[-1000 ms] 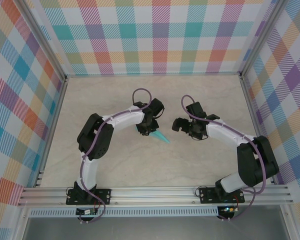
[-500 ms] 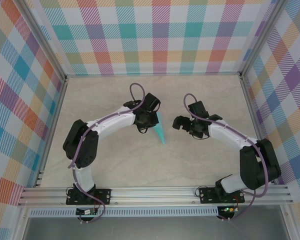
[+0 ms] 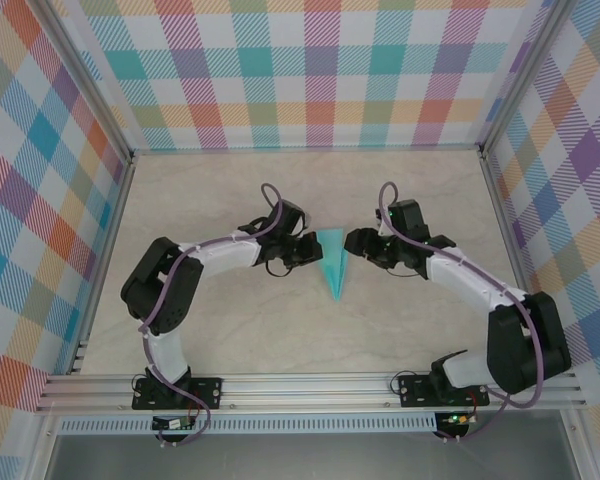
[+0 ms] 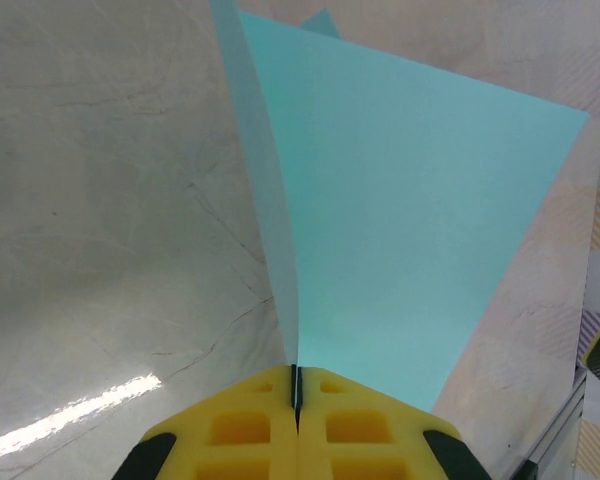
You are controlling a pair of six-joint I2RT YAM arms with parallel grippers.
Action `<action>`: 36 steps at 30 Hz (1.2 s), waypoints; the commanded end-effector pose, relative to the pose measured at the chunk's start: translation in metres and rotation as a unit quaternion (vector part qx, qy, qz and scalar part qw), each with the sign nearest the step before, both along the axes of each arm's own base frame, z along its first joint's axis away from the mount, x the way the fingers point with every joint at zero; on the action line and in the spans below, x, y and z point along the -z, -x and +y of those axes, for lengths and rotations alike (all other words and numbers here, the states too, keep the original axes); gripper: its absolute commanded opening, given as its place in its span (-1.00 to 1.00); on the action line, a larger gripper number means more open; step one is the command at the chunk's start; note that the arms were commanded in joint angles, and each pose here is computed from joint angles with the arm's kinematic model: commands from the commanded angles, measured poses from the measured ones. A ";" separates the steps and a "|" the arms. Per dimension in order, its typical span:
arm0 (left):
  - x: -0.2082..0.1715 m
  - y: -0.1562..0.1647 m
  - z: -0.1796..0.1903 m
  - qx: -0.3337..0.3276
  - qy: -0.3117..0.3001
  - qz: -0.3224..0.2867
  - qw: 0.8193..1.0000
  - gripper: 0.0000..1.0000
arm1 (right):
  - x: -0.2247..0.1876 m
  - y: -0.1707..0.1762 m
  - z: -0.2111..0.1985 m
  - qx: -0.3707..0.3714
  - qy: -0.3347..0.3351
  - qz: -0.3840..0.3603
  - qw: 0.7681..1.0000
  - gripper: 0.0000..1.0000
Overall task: Fold a paper plane with a square sheet of paper (pick it up from the middle)
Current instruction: Turn over a paper plane at the center of the table, then move the paper plane to the top-center of the table.
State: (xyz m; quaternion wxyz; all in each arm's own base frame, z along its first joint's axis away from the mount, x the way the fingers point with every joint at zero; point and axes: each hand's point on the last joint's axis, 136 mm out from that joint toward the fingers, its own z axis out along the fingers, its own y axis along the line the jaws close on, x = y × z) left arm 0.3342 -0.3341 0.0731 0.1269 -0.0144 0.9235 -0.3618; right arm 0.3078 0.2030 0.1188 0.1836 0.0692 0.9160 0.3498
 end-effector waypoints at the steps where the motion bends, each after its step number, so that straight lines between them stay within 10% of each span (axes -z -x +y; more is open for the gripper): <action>1: 0.007 -0.001 -0.007 0.018 0.028 -0.007 0.999 -1.00 | 0.005 0.008 0.026 -0.055 -0.029 0.017 0.998 0.09; 25: 0.051 0.007 0.015 0.002 -0.030 0.021 0.999 -1.00 | 0.053 0.007 0.052 -0.092 0.004 0.069 0.993 -0.11; 36: 0.062 0.005 0.024 -0.009 -0.029 0.029 0.999 -1.00 | 0.073 0.010 0.041 -0.084 0.042 0.083 0.992 0.17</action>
